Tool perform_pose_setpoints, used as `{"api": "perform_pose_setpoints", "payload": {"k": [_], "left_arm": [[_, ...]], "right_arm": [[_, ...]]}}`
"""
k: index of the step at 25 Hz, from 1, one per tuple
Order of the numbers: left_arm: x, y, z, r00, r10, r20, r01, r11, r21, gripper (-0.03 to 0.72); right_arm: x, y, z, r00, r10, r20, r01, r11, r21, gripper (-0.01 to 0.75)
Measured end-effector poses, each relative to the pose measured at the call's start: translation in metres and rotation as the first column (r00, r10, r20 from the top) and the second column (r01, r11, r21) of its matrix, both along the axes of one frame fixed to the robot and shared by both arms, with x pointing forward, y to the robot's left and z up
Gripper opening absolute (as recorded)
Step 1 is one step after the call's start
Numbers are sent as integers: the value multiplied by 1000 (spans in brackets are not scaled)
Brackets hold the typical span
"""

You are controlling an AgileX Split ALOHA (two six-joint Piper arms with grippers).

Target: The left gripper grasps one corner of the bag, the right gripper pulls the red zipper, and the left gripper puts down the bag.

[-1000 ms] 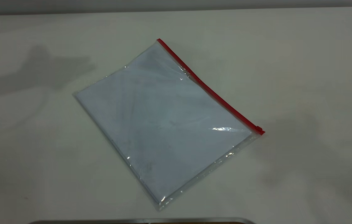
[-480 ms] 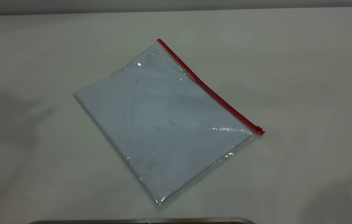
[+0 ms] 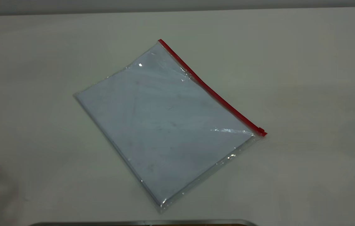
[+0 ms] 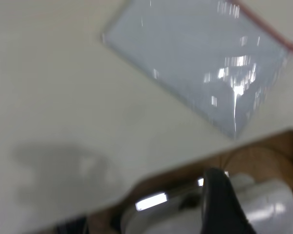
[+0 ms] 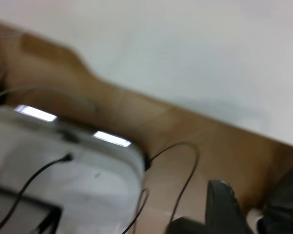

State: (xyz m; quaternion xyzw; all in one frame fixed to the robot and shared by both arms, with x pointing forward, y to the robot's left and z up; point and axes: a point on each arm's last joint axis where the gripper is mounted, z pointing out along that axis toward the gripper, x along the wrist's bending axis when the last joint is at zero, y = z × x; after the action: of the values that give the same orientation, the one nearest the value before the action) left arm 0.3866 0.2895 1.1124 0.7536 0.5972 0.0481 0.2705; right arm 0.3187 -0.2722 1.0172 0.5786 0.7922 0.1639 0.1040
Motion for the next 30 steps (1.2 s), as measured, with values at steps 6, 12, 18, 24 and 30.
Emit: {"api": "perform_pose_setpoints", "payload": {"k": [6,12,18,24,30], "left_arm": [[-64,-1,-65,993,75,-90,-66,994,91,436],[-102,10,-85,970,242,30,-242,940,242,436],[-129,10,-79,921,317,226,-365,904,221,435],[-151,6,-78,874,312,372,-399,898,185,435],[-161,4,-79,847,307,434,-411,896,168,433]], "right_arm": [[2,-9,1,998,-52,45,56,995,-78,381],[2,-10,1,997,-56,46,60,995,-80,381],[2,-10,1,997,-57,46,61,995,-80,381],[1,-10,1,997,-57,47,61,995,-80,381],[-12,-20,10,975,-161,154,168,985,-31,381]]}}
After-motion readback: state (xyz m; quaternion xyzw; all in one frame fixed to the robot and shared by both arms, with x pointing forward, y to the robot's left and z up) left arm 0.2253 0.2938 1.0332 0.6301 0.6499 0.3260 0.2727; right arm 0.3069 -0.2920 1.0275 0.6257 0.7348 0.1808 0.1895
